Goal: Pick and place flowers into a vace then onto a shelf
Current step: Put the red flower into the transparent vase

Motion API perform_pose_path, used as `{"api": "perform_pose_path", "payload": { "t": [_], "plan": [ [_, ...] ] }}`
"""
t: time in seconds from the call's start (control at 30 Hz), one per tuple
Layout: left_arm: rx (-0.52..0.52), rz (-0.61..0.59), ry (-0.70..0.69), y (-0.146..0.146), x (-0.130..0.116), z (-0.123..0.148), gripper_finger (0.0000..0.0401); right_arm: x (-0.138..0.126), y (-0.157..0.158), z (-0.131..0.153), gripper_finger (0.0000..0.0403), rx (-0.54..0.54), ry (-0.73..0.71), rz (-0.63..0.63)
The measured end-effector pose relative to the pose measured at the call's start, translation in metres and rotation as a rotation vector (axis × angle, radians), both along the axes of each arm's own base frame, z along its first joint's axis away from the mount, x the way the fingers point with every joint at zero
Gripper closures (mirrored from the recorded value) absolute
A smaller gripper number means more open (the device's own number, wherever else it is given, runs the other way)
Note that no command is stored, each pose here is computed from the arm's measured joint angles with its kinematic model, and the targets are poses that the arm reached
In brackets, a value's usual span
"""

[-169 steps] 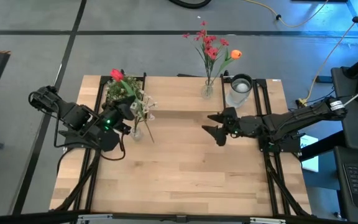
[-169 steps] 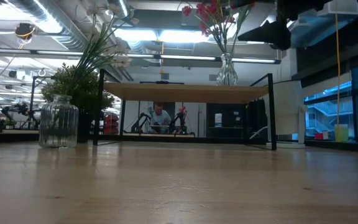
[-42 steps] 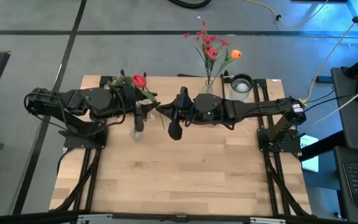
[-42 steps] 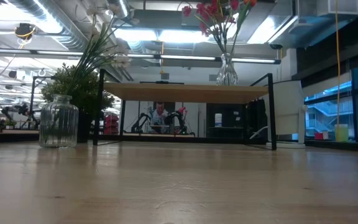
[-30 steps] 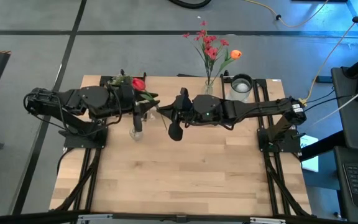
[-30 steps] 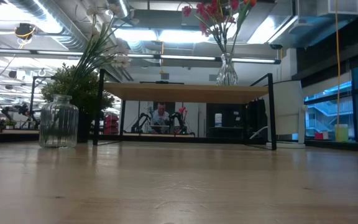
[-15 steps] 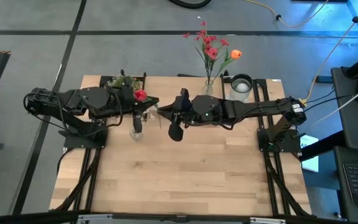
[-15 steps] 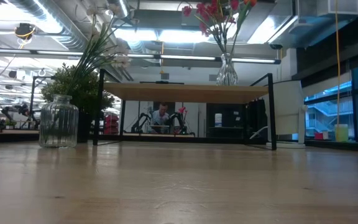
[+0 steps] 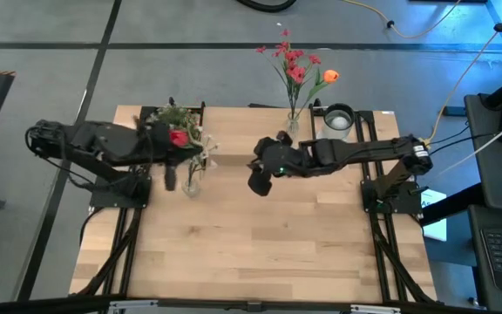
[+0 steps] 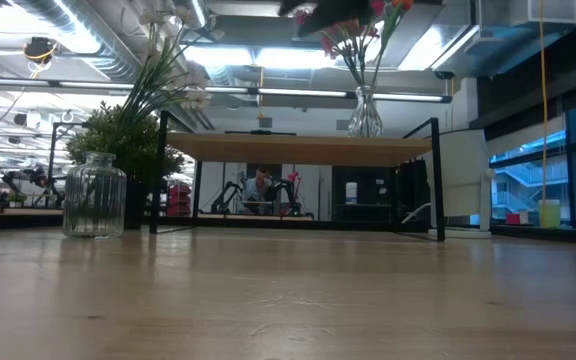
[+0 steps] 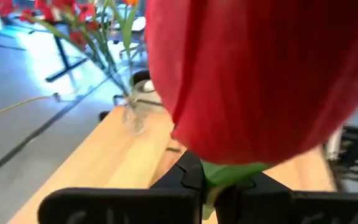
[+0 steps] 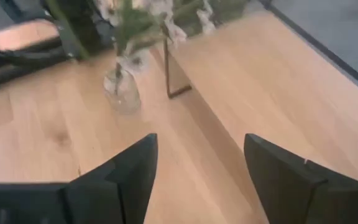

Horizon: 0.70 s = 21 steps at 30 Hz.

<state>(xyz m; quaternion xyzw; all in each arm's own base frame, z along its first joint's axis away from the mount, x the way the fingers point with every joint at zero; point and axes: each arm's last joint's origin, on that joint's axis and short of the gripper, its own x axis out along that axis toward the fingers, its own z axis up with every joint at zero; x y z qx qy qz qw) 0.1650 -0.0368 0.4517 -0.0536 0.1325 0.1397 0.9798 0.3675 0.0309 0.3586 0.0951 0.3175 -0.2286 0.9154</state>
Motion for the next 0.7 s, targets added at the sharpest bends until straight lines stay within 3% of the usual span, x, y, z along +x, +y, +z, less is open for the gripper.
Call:
{"api": "perform_pose_path", "payload": {
  "t": [0.17,0.4,0.53,0.7],
  "plan": [
    [-0.051,-0.074,-0.067,-0.002,-0.032,0.009,0.0395,-0.007,0.003,-0.001,0.0161,0.01,0.046,-0.018],
    [-0.016,0.042,-0.037,0.001,-0.053,0.003,0.0395,-0.024,0.006,-0.007,0.0161,-0.006,0.154,-0.091],
    [0.006,0.072,-0.005,-0.001,-0.053,-0.014,0.0394,-0.048,0.012,-0.001,0.0169,-0.023,0.104,-0.128],
    [-0.009,0.111,0.006,0.0,-0.057,-0.034,0.0395,-0.082,0.017,0.002,0.0182,0.001,-0.049,-0.074]
  ]
}}
